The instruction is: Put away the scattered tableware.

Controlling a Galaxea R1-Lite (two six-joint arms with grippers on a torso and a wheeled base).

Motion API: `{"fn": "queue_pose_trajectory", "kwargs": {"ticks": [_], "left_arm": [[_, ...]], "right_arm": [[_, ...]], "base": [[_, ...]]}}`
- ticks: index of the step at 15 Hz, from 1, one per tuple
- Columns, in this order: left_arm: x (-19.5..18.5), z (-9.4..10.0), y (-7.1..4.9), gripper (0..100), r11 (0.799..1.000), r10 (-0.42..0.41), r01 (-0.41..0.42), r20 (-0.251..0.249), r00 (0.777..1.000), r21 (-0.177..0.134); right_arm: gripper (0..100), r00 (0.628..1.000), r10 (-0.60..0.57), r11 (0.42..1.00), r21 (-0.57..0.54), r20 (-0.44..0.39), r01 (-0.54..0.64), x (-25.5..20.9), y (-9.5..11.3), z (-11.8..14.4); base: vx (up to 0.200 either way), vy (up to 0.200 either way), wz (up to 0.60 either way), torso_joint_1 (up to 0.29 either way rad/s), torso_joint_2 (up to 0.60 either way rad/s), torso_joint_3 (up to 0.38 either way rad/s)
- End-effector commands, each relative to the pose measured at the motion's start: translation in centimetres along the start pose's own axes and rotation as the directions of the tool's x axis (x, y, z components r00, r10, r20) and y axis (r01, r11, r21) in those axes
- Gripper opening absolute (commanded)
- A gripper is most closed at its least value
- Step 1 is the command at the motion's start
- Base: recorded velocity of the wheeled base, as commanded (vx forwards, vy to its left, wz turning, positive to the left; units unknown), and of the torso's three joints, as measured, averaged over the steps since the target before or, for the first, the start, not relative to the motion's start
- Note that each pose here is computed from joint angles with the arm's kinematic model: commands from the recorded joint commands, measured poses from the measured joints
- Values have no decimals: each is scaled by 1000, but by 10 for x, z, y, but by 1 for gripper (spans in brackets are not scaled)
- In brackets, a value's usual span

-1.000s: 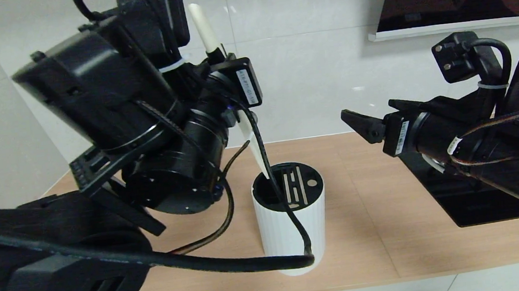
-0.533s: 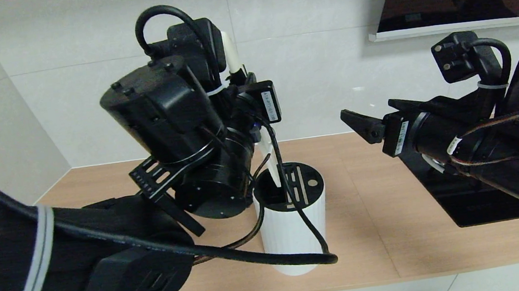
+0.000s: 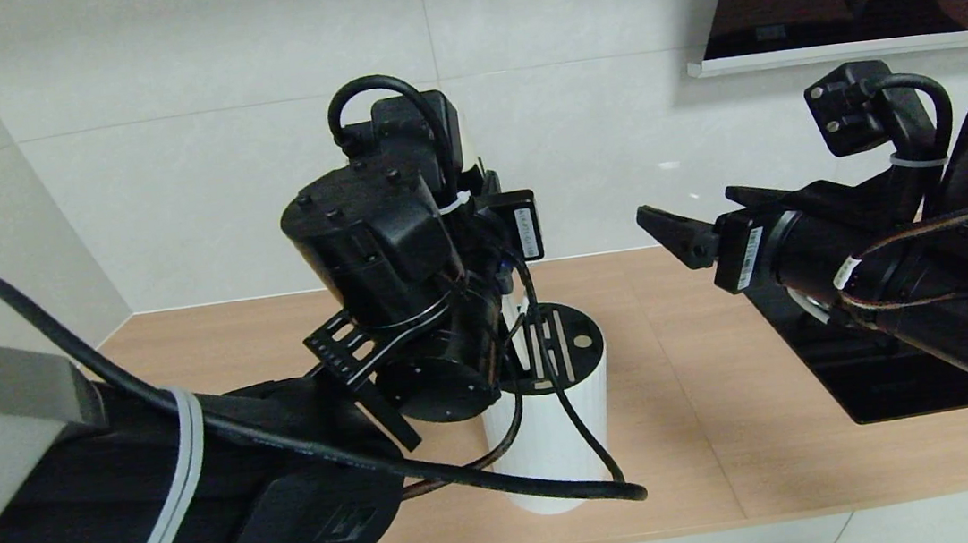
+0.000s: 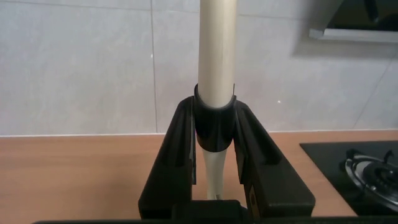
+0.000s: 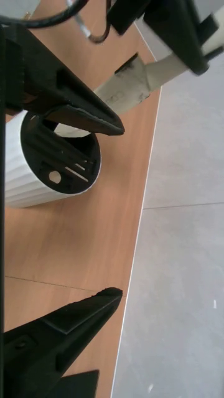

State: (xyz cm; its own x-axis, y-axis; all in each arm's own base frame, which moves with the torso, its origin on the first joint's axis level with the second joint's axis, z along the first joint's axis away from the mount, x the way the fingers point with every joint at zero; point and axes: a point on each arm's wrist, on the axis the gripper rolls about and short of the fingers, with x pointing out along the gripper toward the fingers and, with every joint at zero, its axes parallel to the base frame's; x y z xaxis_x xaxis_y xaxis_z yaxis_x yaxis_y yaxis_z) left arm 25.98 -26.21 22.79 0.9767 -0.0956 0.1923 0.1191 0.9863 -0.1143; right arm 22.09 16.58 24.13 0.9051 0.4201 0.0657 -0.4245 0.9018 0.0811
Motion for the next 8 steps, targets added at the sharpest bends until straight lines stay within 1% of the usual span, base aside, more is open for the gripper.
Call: {"fn": "queue_pose_trajectory", "kwargs": {"ticks": [1,3,5,8], "left_arm": [[0,-7,-1,0,1000,2,-1,-16,1000,13],[1,-21,-2,0,1000,2,-1,-36,999,26],[2,-28,-4,0,1000,2,-1,-43,999,30],[-1,-40,-6,0,999,-4,7,-72,997,48]], "right_arm": [[100,1000,0,1000,-1,-4,0,1,0,-1],[100,1000,0,1000,-2,-7,0,1,0,-2],[100,1000,0,1000,-4,-15,0,2,0,-4],[100,1000,0,1000,-4,-15,0,2,0,-4]], "base": [[0,0,0,0,0,0],[0,0,0,0,0,0],[0,0,0,0,0,0],[0,0,0,0,0,0]]}}
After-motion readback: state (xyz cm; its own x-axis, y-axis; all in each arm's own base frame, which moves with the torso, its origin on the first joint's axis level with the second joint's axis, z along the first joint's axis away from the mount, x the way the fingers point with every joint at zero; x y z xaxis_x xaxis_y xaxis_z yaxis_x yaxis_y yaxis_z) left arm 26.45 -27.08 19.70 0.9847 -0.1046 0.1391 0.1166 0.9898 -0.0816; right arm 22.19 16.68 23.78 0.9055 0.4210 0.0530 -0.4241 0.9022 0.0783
